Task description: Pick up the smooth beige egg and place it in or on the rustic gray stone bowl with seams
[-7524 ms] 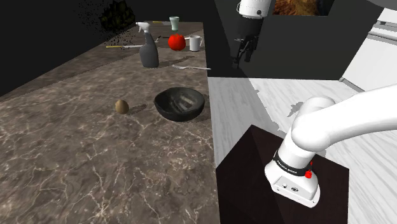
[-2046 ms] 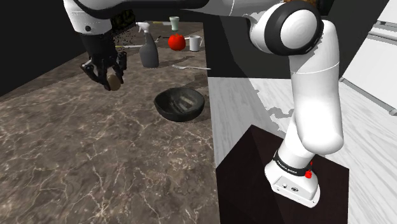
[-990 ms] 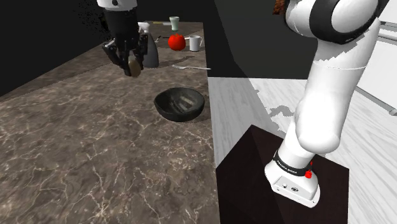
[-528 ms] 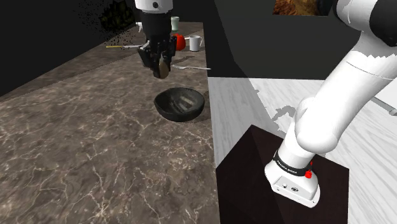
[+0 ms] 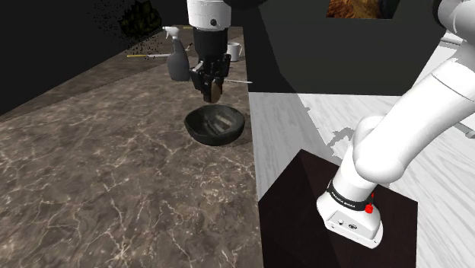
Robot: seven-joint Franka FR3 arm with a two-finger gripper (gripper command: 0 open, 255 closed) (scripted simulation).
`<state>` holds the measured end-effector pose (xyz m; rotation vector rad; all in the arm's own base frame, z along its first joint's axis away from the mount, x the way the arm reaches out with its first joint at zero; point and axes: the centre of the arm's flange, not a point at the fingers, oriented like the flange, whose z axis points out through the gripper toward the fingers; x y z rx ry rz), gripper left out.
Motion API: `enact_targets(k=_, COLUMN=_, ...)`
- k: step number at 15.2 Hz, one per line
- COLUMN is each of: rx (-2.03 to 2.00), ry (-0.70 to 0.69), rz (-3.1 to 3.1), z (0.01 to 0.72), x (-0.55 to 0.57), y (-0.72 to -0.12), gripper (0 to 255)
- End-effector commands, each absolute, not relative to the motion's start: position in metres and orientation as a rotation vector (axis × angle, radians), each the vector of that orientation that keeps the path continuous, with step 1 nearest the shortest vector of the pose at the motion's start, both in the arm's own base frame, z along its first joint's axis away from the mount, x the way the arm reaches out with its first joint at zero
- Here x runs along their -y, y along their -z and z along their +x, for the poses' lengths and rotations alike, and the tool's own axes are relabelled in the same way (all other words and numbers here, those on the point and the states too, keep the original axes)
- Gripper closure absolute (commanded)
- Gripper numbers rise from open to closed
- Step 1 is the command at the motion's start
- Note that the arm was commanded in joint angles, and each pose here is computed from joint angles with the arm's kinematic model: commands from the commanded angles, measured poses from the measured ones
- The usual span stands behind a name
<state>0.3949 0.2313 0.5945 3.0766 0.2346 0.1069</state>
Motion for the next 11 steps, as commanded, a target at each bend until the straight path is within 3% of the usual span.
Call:
enact_targets(k=1, rx=-0.234, ry=-0.107, rz=3.077, z=0.394, x=-0.231, y=-0.584, gripper=255)
enact_targets(k=11, rx=-0.234, ry=-0.107, rz=3.077, z=0.394, x=-0.231, y=-0.549, gripper=255)
